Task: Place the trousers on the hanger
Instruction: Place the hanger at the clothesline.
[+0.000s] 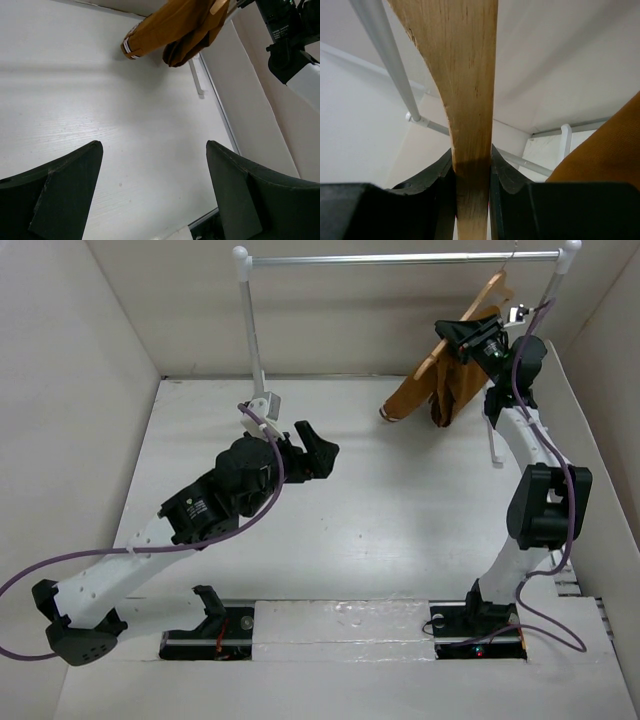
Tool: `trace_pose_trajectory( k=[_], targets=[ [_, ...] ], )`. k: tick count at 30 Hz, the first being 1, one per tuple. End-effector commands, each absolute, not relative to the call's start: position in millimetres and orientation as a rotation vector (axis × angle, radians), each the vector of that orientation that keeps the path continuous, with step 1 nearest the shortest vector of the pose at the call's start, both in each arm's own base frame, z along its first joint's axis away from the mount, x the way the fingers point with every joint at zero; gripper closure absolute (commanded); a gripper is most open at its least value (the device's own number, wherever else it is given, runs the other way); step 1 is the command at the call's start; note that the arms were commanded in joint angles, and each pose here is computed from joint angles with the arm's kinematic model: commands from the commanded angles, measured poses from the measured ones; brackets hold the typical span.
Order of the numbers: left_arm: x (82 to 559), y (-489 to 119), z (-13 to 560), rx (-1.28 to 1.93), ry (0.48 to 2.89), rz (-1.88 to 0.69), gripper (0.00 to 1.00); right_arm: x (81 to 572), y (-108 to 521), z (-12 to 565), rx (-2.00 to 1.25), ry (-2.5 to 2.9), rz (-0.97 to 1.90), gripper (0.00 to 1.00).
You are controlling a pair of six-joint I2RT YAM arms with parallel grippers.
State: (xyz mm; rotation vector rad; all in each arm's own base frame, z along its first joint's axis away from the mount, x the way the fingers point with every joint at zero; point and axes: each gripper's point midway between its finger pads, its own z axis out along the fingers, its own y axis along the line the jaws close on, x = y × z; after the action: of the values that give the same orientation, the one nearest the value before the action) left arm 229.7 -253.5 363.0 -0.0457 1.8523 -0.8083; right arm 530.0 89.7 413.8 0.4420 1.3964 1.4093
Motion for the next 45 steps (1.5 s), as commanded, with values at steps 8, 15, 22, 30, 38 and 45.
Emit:
trace_pose_trajectory(
  k=[8, 15, 22, 30, 38, 45],
  targets=[
    [229.4, -245.3, 368.7, -0.063, 1.837, -0.786, 0.2, 509.7, 54.4, 510.6, 0.228, 1.0, 1.333, 1.0],
    [230.6, -241.4, 368.4, -0.083, 1.835, -0.772, 0.2, 519.9, 53.9, 480.9, 0.269, 1.061, 1.323, 0.83],
    [231.0, -241.7, 368.0, -0.096, 1.835, -0.778, 0.2, 522.1, 51.6, 468.8, 0.275, 1.099, 1.311, 0.45],
    [229.5, -241.1, 366.3, -0.107, 1.837, -0.79, 0.2, 519.2, 41.9, 464.5, 0.254, 1.158, 1.252, 0.22],
    [236.9, -235.0, 386.3, -0.104, 1.802, -0.73, 0.15, 518.7, 13.1, 446.3, 0.278, 1.375, 0.919, 0.38],
    [244.8, -235.1, 398.8, -0.109, 1.786, -0.688, 0.01, 511.9, -21.2, 432.3, 0.326, 1.484, 0.701, 0.0]
  ],
)
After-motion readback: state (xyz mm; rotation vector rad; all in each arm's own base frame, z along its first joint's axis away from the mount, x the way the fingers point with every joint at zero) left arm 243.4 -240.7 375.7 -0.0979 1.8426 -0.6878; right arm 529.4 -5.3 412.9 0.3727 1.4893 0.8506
